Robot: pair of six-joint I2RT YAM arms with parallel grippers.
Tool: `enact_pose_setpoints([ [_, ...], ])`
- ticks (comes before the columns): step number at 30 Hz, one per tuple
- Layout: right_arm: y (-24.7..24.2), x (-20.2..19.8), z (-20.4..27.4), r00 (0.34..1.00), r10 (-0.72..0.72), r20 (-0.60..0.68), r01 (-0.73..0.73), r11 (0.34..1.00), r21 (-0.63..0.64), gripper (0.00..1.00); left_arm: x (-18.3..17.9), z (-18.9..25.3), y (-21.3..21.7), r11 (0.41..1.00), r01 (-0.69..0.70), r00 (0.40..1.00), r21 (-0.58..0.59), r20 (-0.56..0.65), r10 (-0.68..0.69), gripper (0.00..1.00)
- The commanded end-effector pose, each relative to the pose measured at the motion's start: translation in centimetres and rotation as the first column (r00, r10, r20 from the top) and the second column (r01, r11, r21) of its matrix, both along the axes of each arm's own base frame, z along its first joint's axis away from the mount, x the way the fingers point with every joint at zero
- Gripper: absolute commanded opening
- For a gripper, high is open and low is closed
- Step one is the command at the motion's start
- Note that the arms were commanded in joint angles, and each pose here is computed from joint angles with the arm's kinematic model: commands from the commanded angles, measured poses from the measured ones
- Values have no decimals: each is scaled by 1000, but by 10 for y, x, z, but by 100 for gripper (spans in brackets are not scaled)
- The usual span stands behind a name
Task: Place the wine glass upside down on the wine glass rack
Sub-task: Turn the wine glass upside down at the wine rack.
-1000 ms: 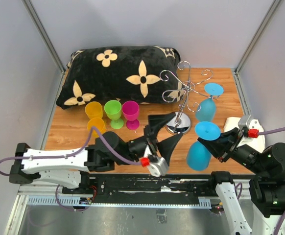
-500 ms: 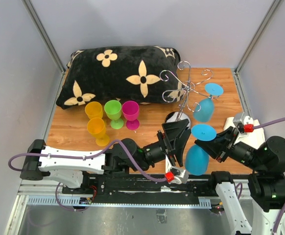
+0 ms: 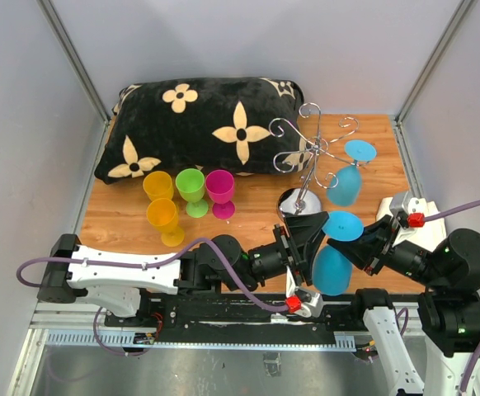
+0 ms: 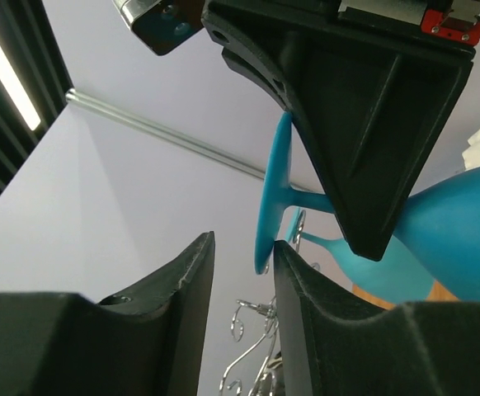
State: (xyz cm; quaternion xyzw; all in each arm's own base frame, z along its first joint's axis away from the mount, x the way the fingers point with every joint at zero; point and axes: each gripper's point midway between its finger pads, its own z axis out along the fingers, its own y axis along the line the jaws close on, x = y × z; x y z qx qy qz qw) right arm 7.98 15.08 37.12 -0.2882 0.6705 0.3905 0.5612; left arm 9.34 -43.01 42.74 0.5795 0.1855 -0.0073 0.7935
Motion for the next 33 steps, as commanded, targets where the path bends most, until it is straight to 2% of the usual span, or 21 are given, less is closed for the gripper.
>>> enact_pose_setpoints([
  [1,4,-9,3,998,50,38,-50,999,-8,1,-7,11,-7,999,34,999,-12,-15,-35,37],
  [5,4,-10,3,997,61,49,-61,998,-7,1,-10,9,-11,999,50,998,0,-28,-50,25],
  [9,5,-12,2,996,66,66,-66,998,-11,5,-10,7,-12,998,54,998,15,-40,-53,3],
  [10,5,-12,3,995,67,74,-66,998,-12,8,-10,6,-12,999,52,998,14,-44,-52,1],
  [17,-4,-11,15,976,-34,217,34,999,3,38,-3,17,-5,998,23,989,-54,-147,-31,0],
  [20,-6,-12,20,957,-63,283,57,998,31,45,-1,20,-3,997,16,981,-81,-191,-32,0],
  [27,-10,-11,20,941,-104,322,97,995,39,46,4,17,0,997,-11,978,-76,-208,-5,0],
  [33,-14,-5,15,936,-138,323,132,990,41,40,3,21,3,996,-7,975,-91,-222,-14,0],
])
